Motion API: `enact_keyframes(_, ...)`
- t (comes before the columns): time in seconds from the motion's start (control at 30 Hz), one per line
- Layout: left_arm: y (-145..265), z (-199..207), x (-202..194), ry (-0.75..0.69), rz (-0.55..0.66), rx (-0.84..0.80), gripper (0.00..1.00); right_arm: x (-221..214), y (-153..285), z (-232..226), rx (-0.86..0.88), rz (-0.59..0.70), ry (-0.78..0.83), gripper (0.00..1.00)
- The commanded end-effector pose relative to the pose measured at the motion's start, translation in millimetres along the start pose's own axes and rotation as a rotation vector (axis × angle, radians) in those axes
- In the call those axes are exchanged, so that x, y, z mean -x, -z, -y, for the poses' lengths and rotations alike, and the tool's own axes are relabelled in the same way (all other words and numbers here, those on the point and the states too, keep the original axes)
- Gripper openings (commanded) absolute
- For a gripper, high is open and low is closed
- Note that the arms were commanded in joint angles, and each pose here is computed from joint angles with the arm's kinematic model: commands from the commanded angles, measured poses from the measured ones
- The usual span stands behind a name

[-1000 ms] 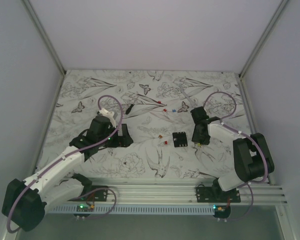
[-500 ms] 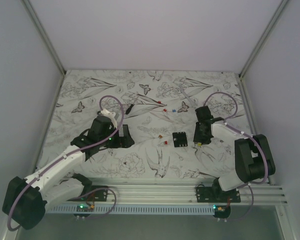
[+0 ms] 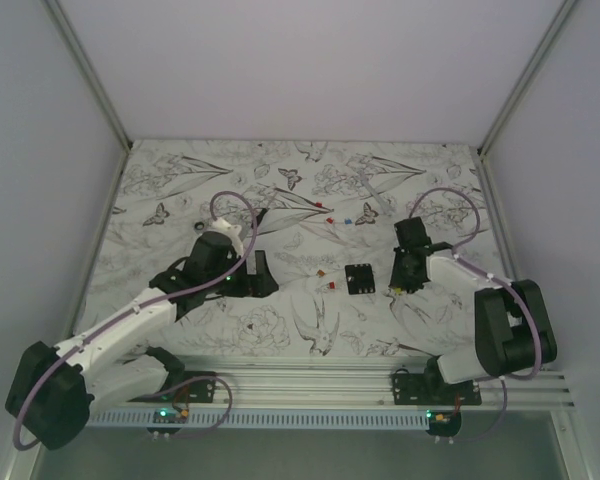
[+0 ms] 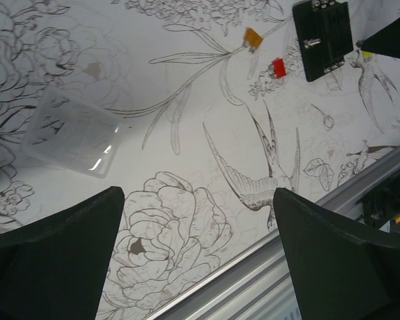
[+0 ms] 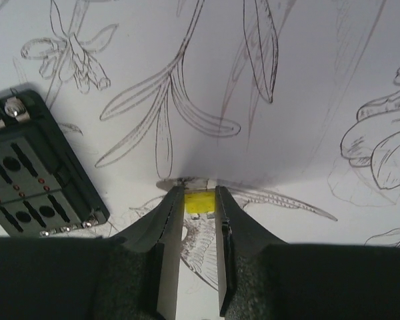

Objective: Snap on the fuse box
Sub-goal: Pick up the fuse from the center of the board.

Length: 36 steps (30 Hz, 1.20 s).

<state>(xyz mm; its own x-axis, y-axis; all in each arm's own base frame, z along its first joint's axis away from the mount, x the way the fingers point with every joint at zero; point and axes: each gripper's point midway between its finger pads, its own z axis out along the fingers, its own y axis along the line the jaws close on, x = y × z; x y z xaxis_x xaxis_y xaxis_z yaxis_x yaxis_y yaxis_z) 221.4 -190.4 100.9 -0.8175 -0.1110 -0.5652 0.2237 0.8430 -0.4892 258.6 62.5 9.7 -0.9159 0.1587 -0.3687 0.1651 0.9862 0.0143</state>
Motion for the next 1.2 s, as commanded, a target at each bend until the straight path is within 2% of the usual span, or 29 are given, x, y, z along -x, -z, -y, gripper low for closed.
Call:
enact_keyframes(0.0, -3.2, 25.0, 14.4, -0.018, 0.041, -0.070, 0.98, -21.5, 5.8, -2.9, 0.054, -0.048, -0.044, 0.24)
enact_keyframes(0.33, -22.7, 70.3, 26.7, -0.110, 0.113, -0.114, 0.92, 20.6, 56.5, -53.7, 0.355, 0.153, -0.215, 0.24)
enact_keyframes(0.57, -46.4, 110.5, 33.6, -0.170, 0.195, -0.147, 0.79, 39.8, 86.4, -90.2, 0.529, 0.226, -0.305, 0.24)
enact_keyframes(0.7, -58.8, 126.1, 42.2, -0.139, 0.262, -0.161, 0.68, 51.4, 108.7, -110.3, 0.618, 0.273, -0.358, 0.24)
enact_keyframes(0.83, -67.3, 148.4, 50.1, -0.126, 0.304, -0.205, 0.58, 57.2, 125.8, -126.1, 0.690, 0.292, -0.387, 0.24)
enact_keyframes(1.0, -75.6, 177.8, 51.5, -0.207, 0.324, -0.257, 0.54, 56.0, 134.1, -138.2, 0.732, 0.285, -0.396, 0.25)
enact_keyframes(1.17, -88.2, 182.8, 52.9, -0.207, 0.328, -0.236, 0.44, 53.8, 140.2, -146.3, 0.766, 0.280, -0.399, 0.25)
